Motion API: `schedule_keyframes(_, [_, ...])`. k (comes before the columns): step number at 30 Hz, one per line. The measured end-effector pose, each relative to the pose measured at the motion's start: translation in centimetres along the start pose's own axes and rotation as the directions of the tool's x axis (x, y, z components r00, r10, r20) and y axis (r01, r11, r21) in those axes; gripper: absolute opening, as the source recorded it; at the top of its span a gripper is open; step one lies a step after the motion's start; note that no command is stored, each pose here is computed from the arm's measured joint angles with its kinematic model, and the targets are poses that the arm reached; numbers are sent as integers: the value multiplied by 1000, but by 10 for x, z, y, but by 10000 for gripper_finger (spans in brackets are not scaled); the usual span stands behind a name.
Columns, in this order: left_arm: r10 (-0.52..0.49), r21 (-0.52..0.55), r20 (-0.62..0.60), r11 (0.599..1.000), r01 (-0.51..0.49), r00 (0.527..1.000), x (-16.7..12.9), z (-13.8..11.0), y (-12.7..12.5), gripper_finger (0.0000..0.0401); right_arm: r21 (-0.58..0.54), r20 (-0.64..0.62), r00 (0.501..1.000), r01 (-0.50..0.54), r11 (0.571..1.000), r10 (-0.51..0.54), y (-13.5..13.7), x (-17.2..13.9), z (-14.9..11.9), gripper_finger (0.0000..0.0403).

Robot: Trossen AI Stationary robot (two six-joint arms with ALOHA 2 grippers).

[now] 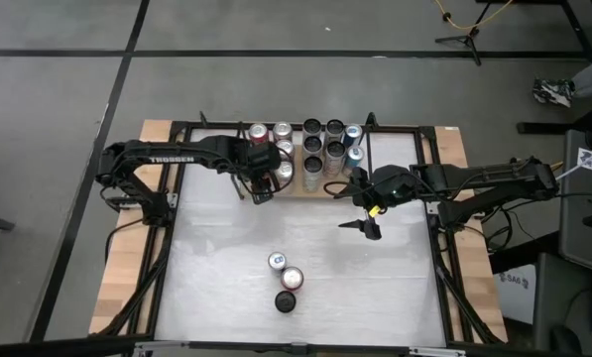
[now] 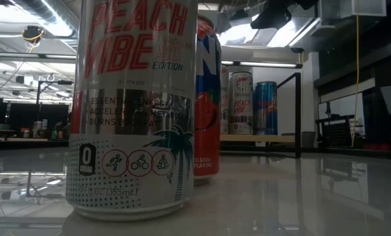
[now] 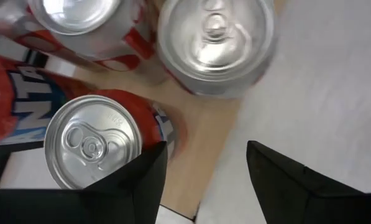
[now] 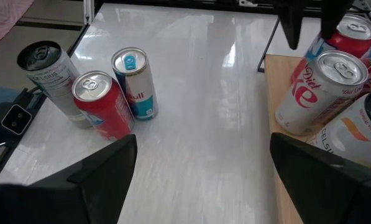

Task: Place canned beverage on shelf
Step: Put the red soda can onto the shelf aligned with the other red soda can

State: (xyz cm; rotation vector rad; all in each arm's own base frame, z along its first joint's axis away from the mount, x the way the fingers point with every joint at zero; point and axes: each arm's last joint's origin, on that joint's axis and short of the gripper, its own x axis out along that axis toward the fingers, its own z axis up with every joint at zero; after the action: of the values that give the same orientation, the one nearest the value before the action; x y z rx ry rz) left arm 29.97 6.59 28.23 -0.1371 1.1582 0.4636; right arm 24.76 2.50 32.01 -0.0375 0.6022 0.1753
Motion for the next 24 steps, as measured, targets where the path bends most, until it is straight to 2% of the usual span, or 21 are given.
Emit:
schedule_keyframes(13, [34, -17, -6, 999, -34, 999, 4, 3, 22, 211, 0, 0, 1000, 0, 1000, 0, 0, 0, 0, 363])
schedule_keyframes(24, [44, -45, 1, 998, -44, 999, 6, 5, 31, 211, 0, 0, 1000, 0, 1000, 0, 0, 0, 0, 363])
